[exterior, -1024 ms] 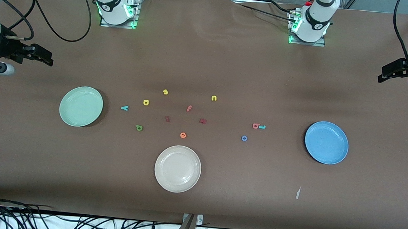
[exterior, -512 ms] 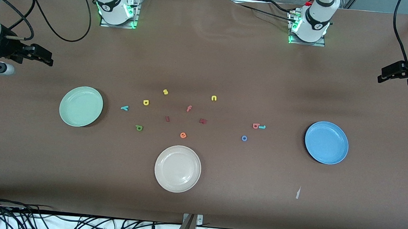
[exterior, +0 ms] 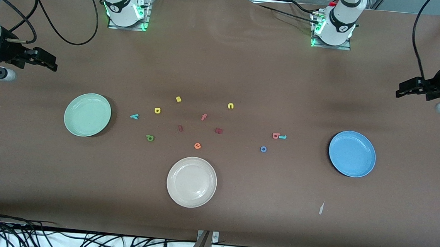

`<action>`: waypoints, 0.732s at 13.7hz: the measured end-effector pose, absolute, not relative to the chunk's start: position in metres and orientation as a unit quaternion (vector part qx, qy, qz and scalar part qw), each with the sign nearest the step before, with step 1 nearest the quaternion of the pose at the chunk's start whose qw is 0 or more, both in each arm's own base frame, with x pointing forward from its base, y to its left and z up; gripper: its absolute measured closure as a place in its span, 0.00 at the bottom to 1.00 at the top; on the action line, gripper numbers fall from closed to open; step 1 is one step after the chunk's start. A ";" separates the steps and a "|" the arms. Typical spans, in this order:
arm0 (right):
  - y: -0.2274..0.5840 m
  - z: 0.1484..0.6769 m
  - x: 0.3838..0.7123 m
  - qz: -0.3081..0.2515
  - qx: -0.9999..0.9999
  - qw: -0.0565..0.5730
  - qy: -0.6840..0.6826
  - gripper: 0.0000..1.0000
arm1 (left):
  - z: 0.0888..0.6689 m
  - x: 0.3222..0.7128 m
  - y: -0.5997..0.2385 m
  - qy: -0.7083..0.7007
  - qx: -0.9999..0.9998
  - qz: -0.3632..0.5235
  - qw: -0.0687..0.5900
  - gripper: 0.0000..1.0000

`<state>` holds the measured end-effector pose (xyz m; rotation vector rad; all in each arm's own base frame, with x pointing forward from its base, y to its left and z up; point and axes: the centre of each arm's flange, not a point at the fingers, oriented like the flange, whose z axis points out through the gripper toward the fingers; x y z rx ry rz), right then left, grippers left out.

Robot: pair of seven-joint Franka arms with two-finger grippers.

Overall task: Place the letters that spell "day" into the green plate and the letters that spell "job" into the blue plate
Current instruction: 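Move the left gripper to the teal letter while the right gripper reaches the yellow o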

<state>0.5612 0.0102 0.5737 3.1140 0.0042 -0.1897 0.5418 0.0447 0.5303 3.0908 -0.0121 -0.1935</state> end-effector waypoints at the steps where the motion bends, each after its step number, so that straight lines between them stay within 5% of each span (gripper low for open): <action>1: 0.010 0.574 0.561 -0.061 0.998 0.011 0.001 0.00 | 0.522 0.544 0.036 -0.011 0.998 -0.059 0.023 0.00; 10: 0.010 0.573 0.561 -0.061 0.998 0.011 0.001 0.00 | 0.480 0.560 -0.038 -0.010 0.999 -0.035 0.019 0.00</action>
